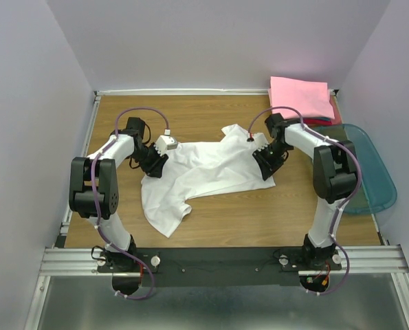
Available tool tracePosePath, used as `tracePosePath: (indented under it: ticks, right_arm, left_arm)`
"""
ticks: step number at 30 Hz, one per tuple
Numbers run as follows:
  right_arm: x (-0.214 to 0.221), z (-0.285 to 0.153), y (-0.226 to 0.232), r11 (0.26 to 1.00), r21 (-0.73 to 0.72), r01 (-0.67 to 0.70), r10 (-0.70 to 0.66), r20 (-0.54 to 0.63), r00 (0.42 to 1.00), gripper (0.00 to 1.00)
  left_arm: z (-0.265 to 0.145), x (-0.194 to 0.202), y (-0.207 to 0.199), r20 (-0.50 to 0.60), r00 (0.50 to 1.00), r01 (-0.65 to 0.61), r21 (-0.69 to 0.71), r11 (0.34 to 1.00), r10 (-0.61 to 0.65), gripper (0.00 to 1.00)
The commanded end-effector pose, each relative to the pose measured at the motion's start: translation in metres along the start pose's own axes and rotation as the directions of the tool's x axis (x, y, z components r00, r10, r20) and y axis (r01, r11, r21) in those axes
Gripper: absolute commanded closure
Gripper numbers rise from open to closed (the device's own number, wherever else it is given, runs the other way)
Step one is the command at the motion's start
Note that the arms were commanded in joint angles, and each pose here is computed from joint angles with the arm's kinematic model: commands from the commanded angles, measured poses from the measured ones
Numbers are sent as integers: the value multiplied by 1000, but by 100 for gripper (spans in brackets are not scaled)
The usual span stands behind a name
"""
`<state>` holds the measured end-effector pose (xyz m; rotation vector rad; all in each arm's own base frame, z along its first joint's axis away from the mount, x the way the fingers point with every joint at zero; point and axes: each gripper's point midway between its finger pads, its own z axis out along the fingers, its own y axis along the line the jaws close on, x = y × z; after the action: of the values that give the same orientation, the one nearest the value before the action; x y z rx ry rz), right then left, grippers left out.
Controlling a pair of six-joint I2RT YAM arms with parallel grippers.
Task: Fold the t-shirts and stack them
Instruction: Flatten the tshirt out
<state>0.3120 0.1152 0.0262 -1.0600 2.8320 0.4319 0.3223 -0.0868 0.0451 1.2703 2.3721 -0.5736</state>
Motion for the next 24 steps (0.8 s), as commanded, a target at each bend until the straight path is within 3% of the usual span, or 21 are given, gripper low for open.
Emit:
tracePosePath:
  ticks: [1,5,9,17,20,24]
  right_arm:
    - [-11,4,-11,998,52,-27,26,13,1000,58]
    - [-9,13,-17,997,68,-39,39,-6,999,57]
    - [-11,14,-20,996,79,-51,52,-3,999,49]
    - [-26,0,-20,994,92,-61,57,48,997,49]
    - [-26,-1,-20,994,92,-61,57,48,997,55]
    - [-16,4,-21,994,100,-50,49,17,999,73]
  left_arm:
    - [-2,-1,-4,7,1000,-4,-7,1000,4,52]
    - [-1,0,-5,6,1000,-4,-8,1000,4,52]
    - [-2,0,-5,6,1000,-7,-8,1000,7,52]
    - [-1,1,-4,1,1000,-9,-7,1000,9,52]
    - [0,2,-4,-1,1000,-8,-6,1000,8,52]
    - [1,2,-3,-3,1000,-7,-6,1000,7,52]
